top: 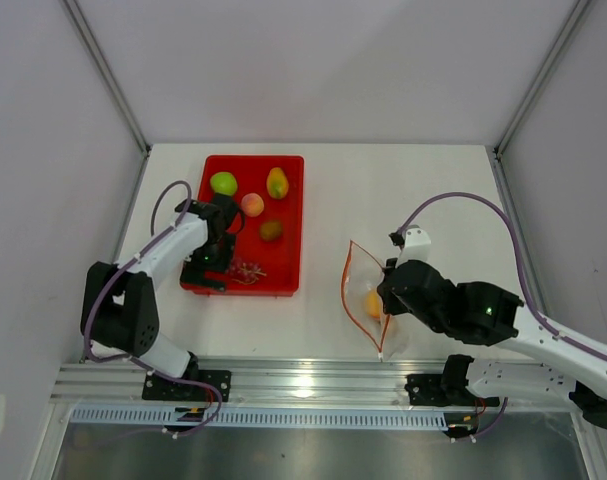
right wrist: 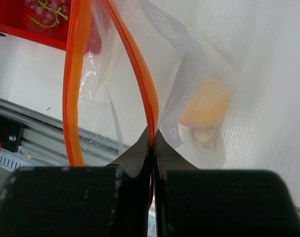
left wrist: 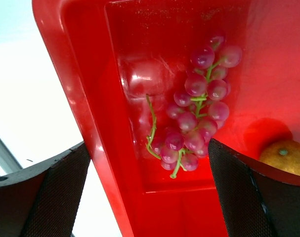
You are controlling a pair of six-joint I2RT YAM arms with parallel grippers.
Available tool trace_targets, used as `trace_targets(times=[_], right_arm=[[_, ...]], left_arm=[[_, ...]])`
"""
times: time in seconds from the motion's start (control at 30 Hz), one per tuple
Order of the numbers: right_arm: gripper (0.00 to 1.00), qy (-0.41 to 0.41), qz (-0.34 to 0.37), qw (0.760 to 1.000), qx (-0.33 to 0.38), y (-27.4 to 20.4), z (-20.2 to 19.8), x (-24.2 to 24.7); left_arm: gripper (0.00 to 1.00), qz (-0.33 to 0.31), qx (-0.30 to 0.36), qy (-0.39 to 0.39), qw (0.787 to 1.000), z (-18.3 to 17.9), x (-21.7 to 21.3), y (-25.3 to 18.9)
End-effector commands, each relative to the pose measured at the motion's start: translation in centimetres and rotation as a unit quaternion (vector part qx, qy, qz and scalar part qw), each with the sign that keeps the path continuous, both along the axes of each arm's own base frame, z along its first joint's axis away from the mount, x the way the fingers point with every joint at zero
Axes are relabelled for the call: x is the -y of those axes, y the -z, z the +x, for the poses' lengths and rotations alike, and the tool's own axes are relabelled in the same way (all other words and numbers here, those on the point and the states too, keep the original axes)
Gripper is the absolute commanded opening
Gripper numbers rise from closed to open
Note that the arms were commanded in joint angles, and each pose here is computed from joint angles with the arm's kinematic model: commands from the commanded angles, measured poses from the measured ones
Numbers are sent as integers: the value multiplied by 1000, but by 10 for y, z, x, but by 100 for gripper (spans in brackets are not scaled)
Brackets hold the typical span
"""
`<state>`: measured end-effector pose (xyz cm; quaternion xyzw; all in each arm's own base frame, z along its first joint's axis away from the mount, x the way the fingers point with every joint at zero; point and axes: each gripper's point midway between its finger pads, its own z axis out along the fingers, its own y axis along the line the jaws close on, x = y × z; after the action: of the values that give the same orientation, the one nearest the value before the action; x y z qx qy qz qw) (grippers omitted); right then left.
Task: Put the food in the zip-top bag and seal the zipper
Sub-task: Pick up the fake fruit from the bin.
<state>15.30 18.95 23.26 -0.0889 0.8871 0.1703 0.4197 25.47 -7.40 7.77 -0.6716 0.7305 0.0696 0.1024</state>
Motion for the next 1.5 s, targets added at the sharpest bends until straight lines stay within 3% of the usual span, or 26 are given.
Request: trace_targets(times=[0.0, 0.17, 0.4, 0.9, 1.47], right_arm=[[0, 5, 13, 1000, 11, -11, 2, 4], [0, -2, 20, 1000, 11, -11, 2, -2], [0, -8, 19, 1000, 4, -9, 1, -7], [0, 0, 9, 1000, 17, -16, 4, 5], [0, -1, 8, 1000, 6, -6, 2, 5]], left_arm=[[100, -15, 40, -26, 999, 9, 1, -19], [99, -17, 66, -27, 997, -1, -4, -25], [99, 4, 74, -22, 997, 16, -8, -48], [100, -11, 36, -32, 999, 50, 7, -15], [100, -18, -24, -43, 999, 50, 9, 39]])
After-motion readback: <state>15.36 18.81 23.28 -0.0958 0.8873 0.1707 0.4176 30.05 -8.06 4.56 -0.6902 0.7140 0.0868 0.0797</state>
